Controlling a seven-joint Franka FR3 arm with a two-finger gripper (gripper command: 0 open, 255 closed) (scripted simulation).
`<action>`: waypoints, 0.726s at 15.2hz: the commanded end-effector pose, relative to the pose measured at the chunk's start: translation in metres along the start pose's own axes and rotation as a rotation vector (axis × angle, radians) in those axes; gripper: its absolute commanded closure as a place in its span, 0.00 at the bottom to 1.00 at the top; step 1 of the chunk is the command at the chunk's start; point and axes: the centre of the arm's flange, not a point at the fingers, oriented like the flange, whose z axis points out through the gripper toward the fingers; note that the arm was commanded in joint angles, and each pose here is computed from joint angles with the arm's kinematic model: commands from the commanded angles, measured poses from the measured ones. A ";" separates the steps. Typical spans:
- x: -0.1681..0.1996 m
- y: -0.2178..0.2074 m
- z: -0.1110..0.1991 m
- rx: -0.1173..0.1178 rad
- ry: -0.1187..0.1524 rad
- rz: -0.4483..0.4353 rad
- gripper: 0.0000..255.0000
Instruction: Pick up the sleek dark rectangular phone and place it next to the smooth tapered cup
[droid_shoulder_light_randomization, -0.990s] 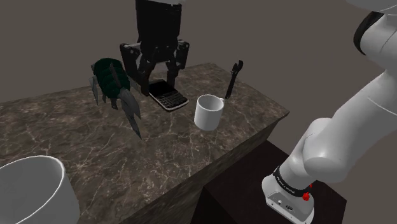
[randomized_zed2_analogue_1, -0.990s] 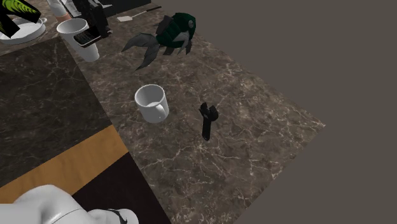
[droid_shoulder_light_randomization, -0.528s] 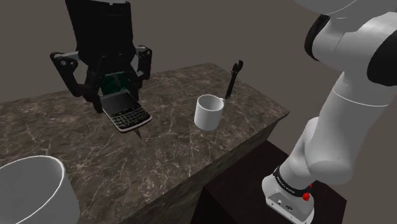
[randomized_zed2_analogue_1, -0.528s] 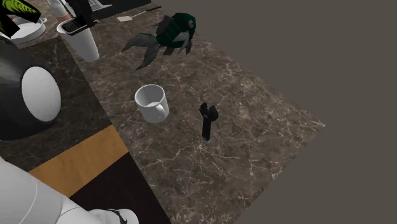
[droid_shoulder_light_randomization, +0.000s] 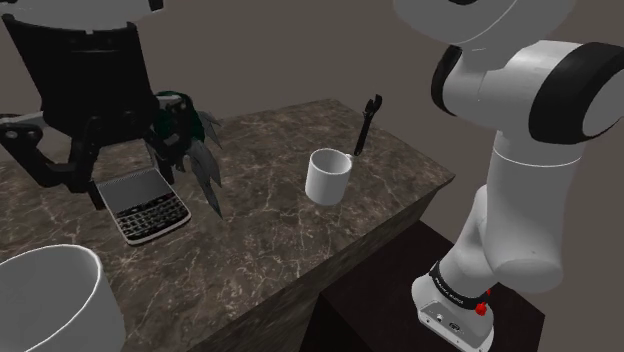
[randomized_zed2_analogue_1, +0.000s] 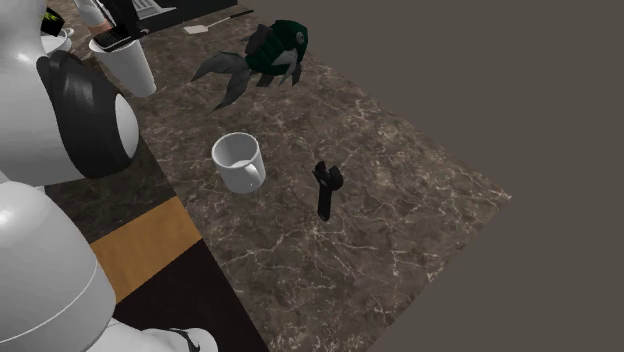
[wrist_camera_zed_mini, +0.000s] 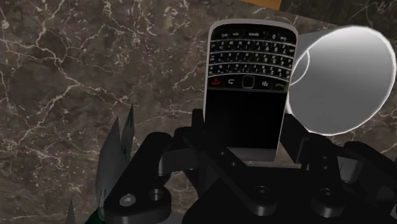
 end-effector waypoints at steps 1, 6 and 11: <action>0.001 0.000 0.010 0.001 0.000 0.000 1.00; 0.002 0.001 0.036 0.001 0.000 0.000 1.00; 0.002 0.003 0.063 0.001 0.000 0.000 1.00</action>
